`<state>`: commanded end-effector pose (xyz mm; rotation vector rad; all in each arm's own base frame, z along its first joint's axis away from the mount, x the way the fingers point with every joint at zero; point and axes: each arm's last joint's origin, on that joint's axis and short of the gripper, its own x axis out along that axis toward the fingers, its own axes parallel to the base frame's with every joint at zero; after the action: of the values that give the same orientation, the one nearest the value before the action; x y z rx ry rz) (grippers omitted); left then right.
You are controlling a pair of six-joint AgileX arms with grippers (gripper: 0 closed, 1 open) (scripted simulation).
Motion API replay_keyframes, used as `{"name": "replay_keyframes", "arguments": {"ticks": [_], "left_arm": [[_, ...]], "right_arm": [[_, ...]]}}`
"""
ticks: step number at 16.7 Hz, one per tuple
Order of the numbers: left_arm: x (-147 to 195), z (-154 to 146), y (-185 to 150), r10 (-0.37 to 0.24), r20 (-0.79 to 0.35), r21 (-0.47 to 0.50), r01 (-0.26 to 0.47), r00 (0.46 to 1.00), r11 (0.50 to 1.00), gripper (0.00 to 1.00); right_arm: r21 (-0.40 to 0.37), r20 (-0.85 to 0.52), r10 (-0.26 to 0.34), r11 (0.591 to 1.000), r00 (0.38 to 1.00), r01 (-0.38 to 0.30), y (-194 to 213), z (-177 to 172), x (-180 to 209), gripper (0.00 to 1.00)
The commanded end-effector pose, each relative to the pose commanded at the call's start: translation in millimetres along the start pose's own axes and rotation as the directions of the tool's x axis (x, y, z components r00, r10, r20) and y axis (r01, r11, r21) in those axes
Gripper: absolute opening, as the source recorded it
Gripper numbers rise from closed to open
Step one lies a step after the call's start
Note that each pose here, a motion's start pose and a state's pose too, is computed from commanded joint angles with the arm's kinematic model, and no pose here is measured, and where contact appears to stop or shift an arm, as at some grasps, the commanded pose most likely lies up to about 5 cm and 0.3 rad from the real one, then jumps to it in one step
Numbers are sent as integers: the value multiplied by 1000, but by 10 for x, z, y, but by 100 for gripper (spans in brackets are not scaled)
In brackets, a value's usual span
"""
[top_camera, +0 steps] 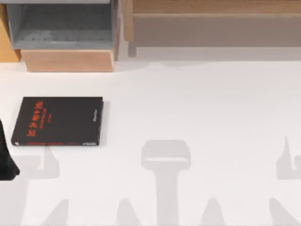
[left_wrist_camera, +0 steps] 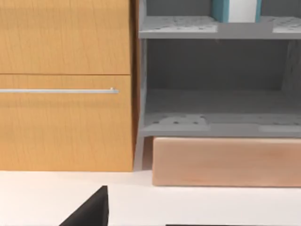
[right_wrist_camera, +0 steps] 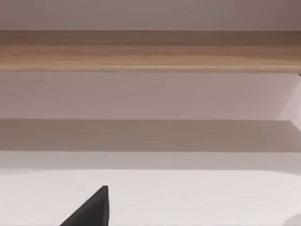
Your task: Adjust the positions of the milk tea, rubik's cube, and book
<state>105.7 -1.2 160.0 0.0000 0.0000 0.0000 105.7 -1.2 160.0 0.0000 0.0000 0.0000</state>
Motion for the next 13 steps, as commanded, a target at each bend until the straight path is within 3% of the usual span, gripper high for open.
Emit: {"name": "replay_keyframes", "arguments": {"ticks": [6, 10, 13], "left_arm": [[9, 175, -6, -2, 24, -2, 2, 1000, 1000, 100], [144, 683, -30, -6, 64, -11, 7, 998, 1000, 100], [473, 1106, -72, -10, 67, -18, 11, 998, 1000, 100]], "right_arm": [[0, 0, 0, 1000, 1000, 0, 0, 0, 0, 100], [0, 0, 0, 1000, 1000, 0, 0, 0, 0, 100], [0, 0, 0, 1000, 1000, 0, 0, 0, 0, 100]]}}
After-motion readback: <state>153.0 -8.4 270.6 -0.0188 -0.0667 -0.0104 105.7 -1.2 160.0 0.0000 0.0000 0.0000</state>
